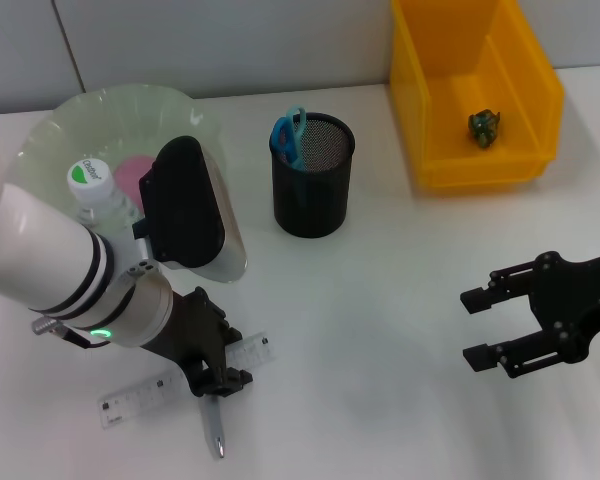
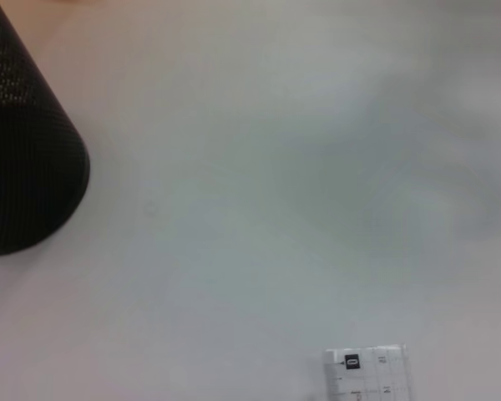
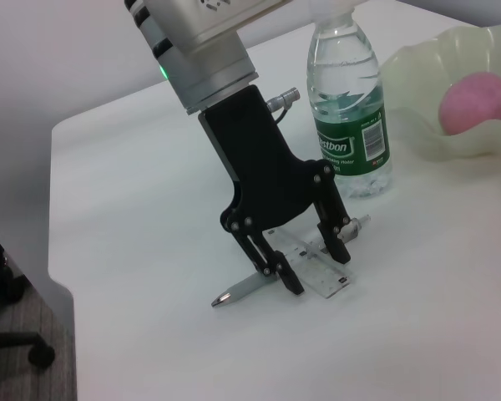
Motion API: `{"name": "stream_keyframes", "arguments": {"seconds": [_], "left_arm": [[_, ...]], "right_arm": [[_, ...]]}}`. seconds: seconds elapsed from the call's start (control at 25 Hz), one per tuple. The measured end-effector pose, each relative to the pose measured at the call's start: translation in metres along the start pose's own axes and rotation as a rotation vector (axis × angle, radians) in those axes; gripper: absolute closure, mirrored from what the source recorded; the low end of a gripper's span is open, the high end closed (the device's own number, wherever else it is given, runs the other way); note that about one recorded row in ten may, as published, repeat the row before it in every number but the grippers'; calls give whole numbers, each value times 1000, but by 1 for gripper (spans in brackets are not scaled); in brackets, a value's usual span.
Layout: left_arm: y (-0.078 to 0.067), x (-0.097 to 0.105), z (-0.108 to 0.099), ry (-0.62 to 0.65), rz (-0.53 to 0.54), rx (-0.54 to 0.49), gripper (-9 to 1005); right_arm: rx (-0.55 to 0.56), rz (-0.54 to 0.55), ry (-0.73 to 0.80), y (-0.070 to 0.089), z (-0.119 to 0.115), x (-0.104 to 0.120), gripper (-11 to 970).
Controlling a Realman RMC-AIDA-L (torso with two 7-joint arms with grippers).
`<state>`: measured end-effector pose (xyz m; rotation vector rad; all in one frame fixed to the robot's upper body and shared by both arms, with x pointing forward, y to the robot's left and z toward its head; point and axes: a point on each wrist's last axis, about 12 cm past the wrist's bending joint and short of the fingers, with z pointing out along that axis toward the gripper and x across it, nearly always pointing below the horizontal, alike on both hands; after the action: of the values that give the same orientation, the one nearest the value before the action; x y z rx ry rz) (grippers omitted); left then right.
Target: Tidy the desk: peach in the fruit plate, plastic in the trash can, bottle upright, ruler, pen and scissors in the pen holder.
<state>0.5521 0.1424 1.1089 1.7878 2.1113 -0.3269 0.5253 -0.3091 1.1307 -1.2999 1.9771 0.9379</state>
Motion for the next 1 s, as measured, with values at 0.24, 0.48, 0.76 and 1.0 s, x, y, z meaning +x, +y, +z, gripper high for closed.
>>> {"name": "stream_keyframes", "arguments": {"seconds": [0.24, 0.48, 0.76, 1.0], "left_arm": [[-1, -1, 1, 4, 16, -12, 577], [-2, -9, -8, -6, 23, -11, 607], [-4, -20, -30, -14, -39, 33, 606], [1, -28, -67, -194, -146, 130, 606]], "right_arm": [[-2, 2, -2, 0, 1, 0, 239], [-4, 9, -3, 1, 2, 0, 239], [-4, 9, -2, 0, 2, -1, 240], [-4, 11, 4, 0, 1, 0, 240]]}}
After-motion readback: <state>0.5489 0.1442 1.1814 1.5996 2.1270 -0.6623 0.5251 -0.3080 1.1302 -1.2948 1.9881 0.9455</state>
